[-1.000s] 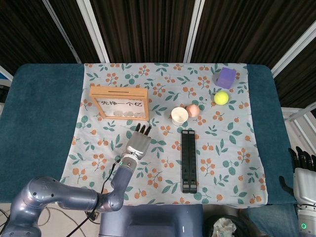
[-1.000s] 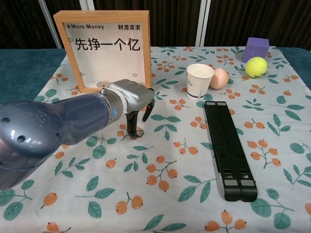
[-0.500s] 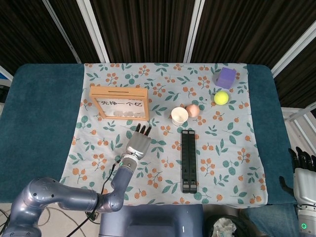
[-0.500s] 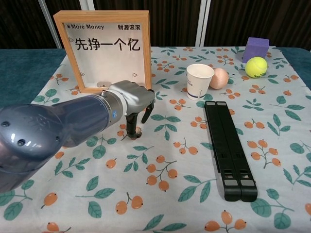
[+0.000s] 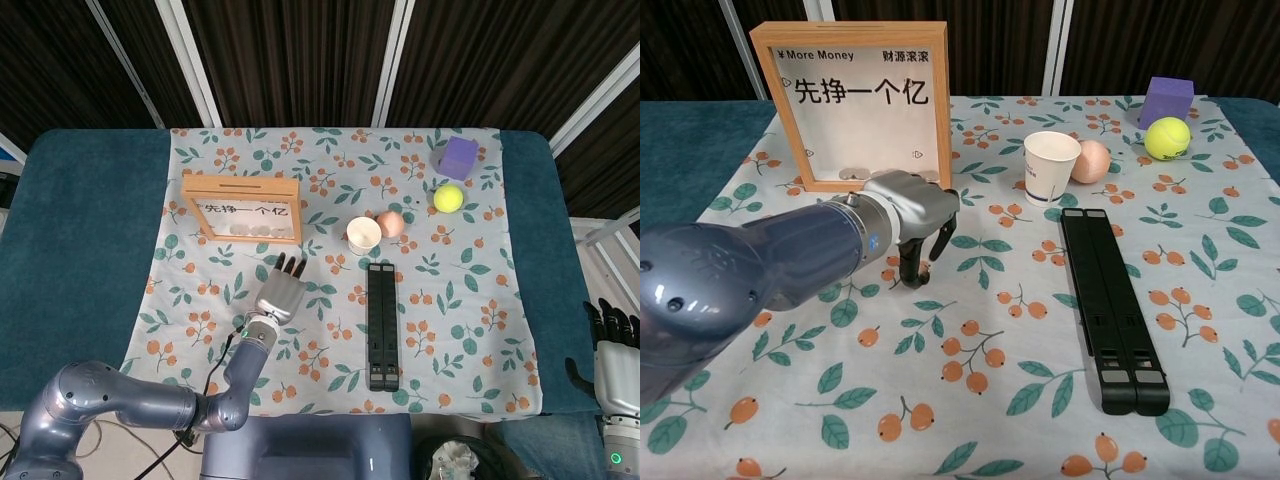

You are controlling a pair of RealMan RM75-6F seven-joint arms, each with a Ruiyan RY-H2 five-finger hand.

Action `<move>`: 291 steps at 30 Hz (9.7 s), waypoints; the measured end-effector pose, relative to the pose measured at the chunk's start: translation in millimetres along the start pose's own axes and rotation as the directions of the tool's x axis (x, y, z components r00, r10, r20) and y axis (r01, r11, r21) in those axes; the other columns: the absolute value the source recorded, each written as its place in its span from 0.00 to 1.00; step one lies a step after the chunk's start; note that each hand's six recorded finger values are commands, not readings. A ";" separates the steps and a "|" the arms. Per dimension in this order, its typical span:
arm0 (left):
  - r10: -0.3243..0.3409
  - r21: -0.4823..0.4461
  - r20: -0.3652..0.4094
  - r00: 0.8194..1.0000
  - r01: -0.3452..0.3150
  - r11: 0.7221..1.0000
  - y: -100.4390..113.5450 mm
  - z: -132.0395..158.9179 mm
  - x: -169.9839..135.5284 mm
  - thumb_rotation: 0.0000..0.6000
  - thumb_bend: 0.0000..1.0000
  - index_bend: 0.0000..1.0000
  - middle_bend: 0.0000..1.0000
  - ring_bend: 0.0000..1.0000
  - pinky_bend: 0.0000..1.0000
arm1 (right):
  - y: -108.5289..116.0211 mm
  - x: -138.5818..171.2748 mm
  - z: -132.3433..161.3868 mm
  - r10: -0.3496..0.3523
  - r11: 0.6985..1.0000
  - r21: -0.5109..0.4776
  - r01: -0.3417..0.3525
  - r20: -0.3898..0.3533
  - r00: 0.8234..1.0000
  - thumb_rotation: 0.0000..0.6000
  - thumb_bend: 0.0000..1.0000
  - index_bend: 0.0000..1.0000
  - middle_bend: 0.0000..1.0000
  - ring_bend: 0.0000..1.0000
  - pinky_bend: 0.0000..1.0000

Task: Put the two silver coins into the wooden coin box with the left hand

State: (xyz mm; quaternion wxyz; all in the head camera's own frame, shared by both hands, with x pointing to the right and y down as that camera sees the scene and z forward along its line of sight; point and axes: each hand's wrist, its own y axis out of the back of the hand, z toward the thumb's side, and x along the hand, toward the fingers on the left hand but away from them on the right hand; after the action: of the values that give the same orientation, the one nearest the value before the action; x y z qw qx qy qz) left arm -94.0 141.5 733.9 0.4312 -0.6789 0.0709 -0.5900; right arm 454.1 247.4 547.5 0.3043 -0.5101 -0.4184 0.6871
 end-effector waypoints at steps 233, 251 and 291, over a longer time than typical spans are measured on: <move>0.137 -0.380 -0.172 0.976 -0.193 0.904 171.9 -202.5 17.0 1.00 0.33 0.56 0.07 0.00 0.00 | -1.5 -0.3 -4.4 0.007 1.000 0.011 -0.007 0.045 0.999 1.00 0.41 0.10 0.05 0.03 0.00; 0.153 -0.365 -0.173 0.973 -0.207 0.908 177.8 -204.1 11.6 1.00 0.33 0.46 0.06 0.00 0.00 | -1.8 -0.4 -4.4 0.008 1.000 0.016 -0.008 0.047 0.999 1.00 0.41 0.10 0.05 0.03 0.00; 0.341 -0.339 -0.393 0.854 -0.479 0.810 -56.5 -283.7 -233.3 1.00 0.42 0.19 0.00 0.00 0.00 | 15.4 5.4 36.6 -0.146 0.989 -0.024 0.146 -0.290 0.946 1.00 0.41 0.10 0.05 0.03 0.00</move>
State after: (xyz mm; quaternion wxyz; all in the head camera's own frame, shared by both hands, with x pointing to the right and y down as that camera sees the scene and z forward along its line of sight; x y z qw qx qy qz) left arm -430.4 175.3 579.7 0.3742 -0.6214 0.4119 -0.5515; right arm 417.6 235.1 536.2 0.4118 -0.5735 -0.4067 0.5798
